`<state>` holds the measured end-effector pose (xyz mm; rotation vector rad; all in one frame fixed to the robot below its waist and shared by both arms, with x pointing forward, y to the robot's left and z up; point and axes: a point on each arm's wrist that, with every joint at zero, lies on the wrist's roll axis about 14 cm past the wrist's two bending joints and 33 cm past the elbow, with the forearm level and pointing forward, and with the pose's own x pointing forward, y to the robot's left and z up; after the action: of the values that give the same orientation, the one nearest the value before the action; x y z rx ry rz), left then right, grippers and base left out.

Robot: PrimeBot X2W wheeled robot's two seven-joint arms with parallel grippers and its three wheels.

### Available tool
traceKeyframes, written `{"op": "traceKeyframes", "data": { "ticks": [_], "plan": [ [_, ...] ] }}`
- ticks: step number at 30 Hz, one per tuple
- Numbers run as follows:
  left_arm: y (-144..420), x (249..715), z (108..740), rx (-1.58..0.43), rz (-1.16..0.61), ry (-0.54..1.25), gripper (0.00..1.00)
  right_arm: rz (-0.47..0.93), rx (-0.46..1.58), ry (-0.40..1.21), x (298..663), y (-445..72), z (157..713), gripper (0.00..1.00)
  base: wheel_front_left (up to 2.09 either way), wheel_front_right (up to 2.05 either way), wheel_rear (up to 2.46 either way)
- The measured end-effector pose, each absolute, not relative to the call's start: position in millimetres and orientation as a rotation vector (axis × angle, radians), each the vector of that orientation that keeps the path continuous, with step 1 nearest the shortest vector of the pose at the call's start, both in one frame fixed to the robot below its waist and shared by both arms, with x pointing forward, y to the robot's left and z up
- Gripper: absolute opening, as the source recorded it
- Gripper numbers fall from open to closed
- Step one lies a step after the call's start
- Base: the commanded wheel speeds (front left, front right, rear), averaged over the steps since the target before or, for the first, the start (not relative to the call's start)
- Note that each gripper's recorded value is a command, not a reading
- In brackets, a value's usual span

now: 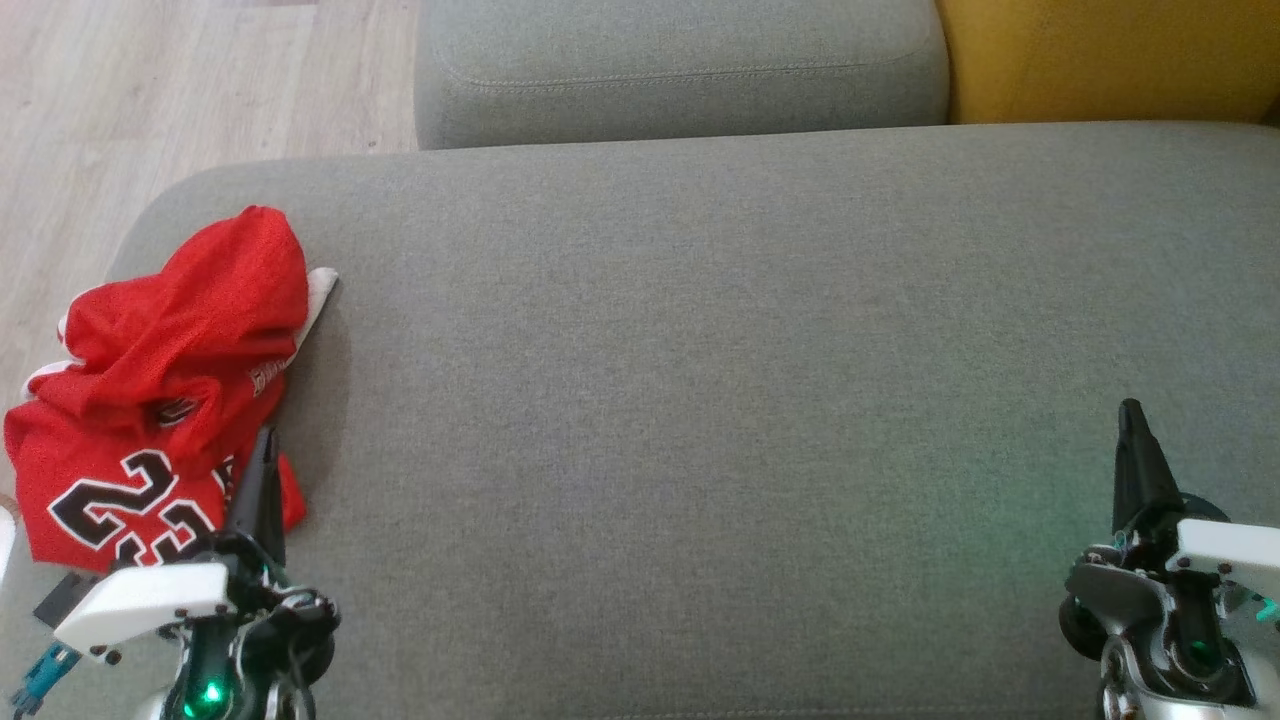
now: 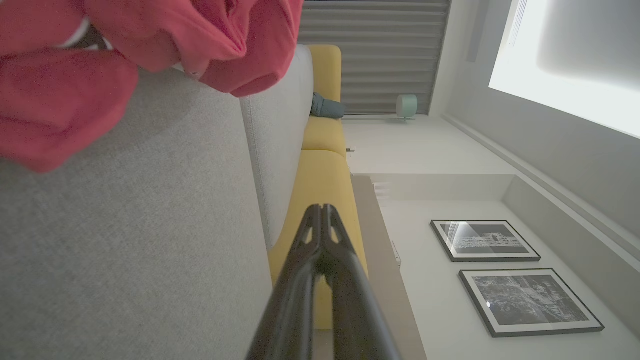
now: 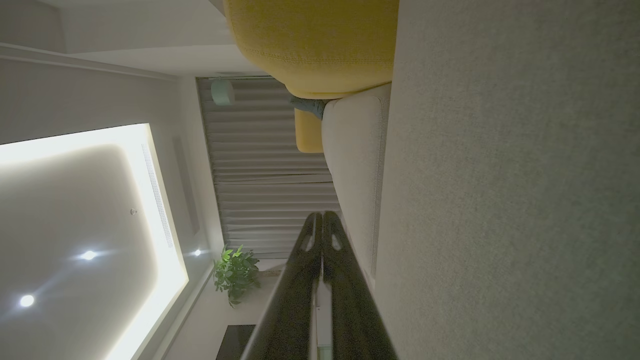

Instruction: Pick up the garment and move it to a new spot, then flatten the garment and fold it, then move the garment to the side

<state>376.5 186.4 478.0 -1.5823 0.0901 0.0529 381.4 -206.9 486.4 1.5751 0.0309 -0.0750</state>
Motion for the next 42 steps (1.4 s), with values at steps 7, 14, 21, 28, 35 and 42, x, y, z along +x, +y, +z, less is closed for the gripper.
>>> {"op": "traceKeyframes", "data": {
  "ticks": [7, 14, 21, 28, 35, 42],
  "plan": [
    [186.4, 376.4, 478.0, -1.582, 0.053, 0.090, 0.00, -0.075, 1.575, 0.031, 381.4, -206.9, 486.4, 0.00, 0.00, 0.00, 0.00],
    [183.0, 348.9, 427.6, -1.598, 0.183, 0.211, 1.00, -0.192, 1.587, 0.139, 358.9, -205.3, 440.2, 1.00, 0.00, 0.00, 0.00],
    [185.5, 346.4, 422.8, -1.553, 0.206, 0.214, 1.00, -0.192, 1.555, 0.156, 357.9, -200.5, 437.0, 1.00, 0.00, 0.00, 0.00],
    [185.8, 349.5, 423.4, -1.459, 0.200, 0.221, 1.00, -0.180, 1.469, 0.161, 362.4, -199.1, 439.2, 1.00, 0.00, 0.00, 0.00],
    [183.6, 350.7, 422.6, -1.344, 0.196, 0.240, 1.00, -0.167, 1.360, 0.165, 366.4, -197.5, 441.3, 1.00, 0.00, 0.00, 0.00],
    [179.5, 351.2, 420.1, -1.236, 0.188, 0.265, 1.00, -0.160, 1.255, 0.178, 368.6, -195.7, 439.7, 1.00, 0.00, 0.00, 0.00]
  ]
}}
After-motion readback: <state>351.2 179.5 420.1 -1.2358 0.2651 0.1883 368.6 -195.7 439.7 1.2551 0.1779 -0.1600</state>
